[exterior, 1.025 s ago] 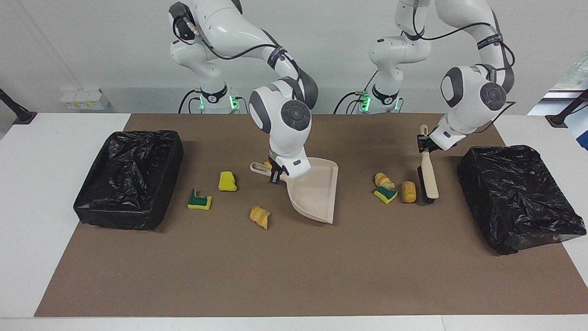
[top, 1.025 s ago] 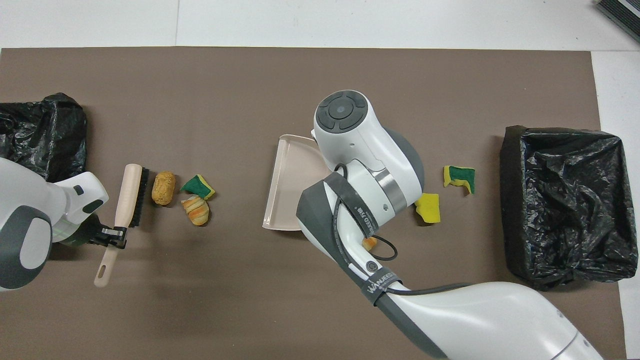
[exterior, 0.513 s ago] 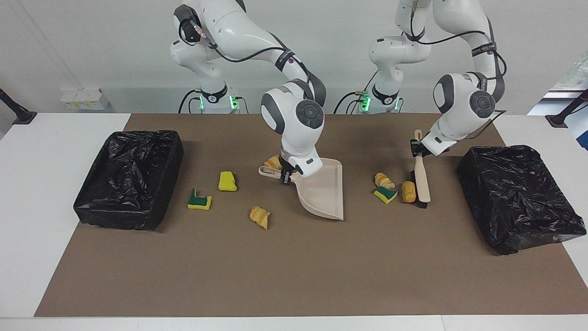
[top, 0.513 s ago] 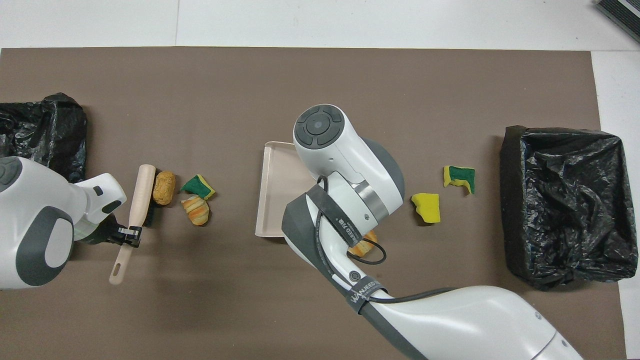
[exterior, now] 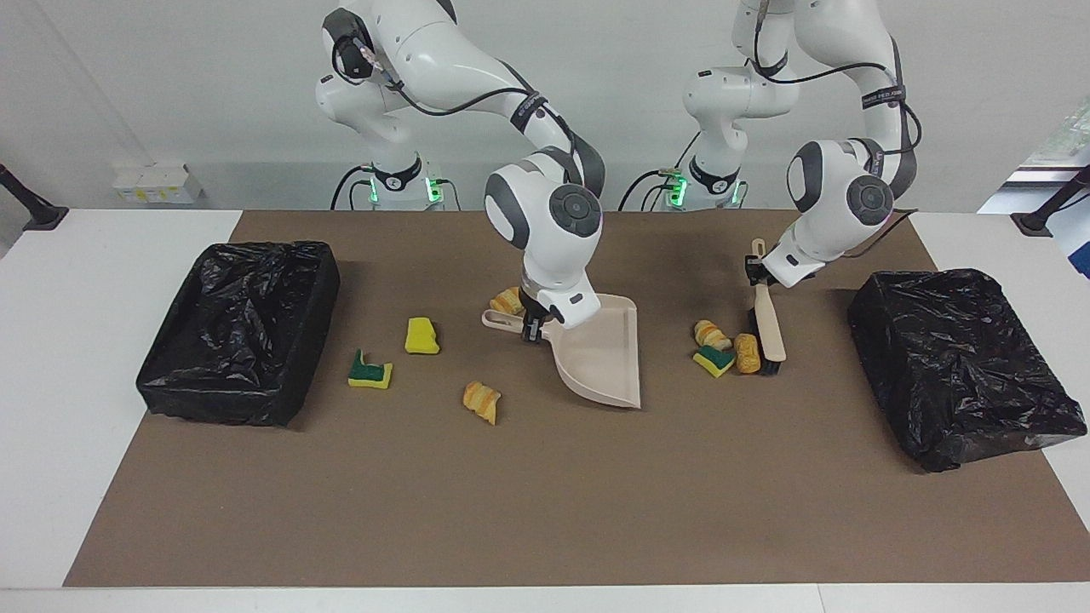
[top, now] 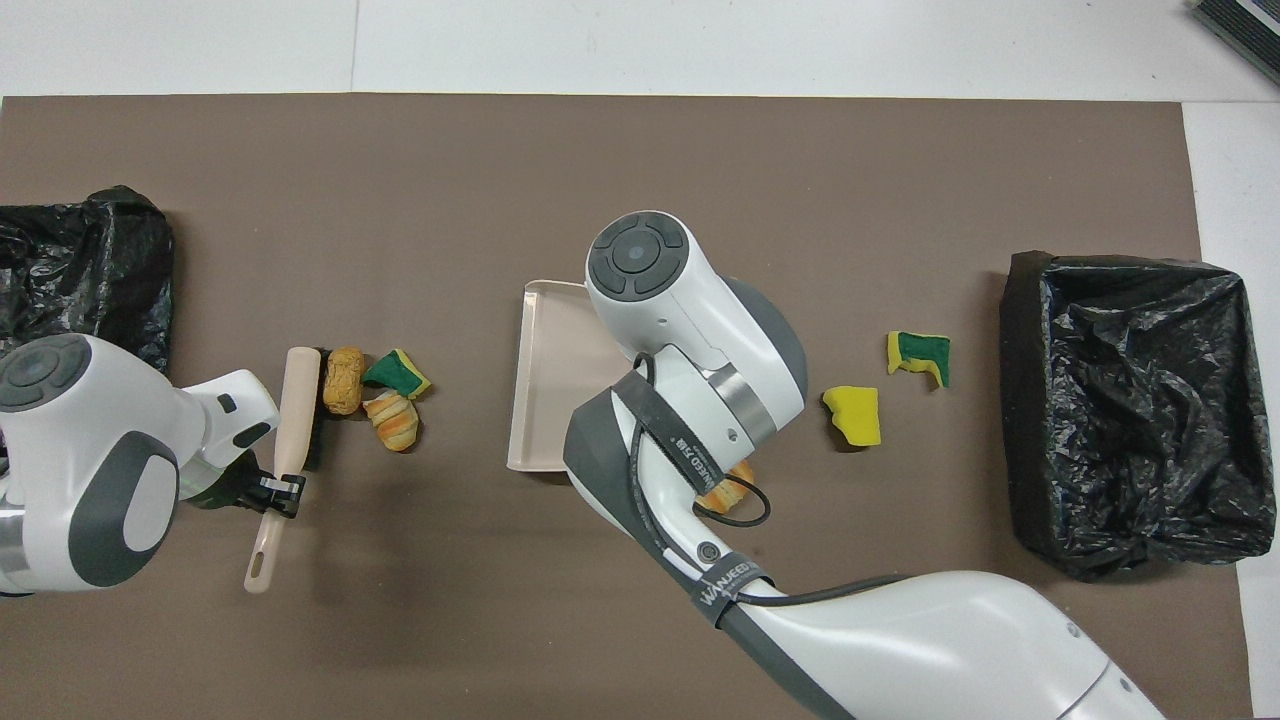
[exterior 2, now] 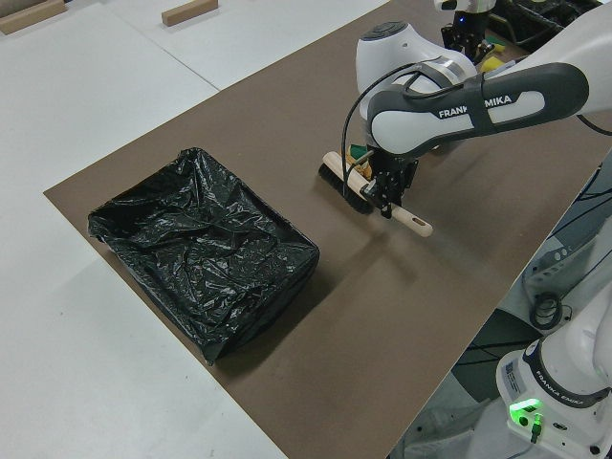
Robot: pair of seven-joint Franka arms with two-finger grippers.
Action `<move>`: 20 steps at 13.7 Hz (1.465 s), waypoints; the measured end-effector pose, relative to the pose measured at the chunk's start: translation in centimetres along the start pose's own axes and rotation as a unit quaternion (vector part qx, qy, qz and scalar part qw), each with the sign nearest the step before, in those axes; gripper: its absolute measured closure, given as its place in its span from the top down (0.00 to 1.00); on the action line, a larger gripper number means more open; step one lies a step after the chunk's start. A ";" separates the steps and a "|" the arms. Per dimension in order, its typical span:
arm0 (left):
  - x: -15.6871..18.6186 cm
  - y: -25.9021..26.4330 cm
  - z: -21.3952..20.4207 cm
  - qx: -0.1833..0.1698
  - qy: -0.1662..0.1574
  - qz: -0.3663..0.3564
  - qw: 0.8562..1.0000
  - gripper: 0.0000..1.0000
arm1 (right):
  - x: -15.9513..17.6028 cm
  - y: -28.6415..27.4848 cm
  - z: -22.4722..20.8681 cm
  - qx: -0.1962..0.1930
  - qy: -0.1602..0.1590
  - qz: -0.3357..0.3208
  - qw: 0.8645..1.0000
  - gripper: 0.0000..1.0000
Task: Sweep and dump trash in bin
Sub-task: 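Sweep bread and sponge pieces into the dustpan with the left gripper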
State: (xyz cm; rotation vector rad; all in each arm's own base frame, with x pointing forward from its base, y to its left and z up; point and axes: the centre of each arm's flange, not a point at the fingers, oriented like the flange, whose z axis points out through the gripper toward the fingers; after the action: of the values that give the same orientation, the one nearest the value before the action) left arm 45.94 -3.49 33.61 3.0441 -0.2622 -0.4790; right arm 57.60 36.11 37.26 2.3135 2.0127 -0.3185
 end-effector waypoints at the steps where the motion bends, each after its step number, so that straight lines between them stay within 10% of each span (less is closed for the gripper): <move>1: 0.0 0.4 0.1 0.000 -0.001 0.002 1.000 0.26 | 0.1 0.1 0.0 -0.004 0.004 -0.003 1.000 0.33; 9: 0.0 0.9 0.3 -0.003 -0.002 0.000 1.000 0.26 | 0.3 0.8 1.0 -0.023 0.022 -0.043 0.999 0.33; 20: 0.0 1.0 0.3 -0.012 -0.001 -0.005 1.000 0.26 | 0.2 -1.3 2.0 0.026 -0.030 -0.054 0.998 0.33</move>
State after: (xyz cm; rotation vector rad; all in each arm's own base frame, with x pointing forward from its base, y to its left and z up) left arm 45.71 -4.53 33.41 3.0231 -0.2389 -0.4832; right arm 56.14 36.14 35.41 2.2003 2.1284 -0.4458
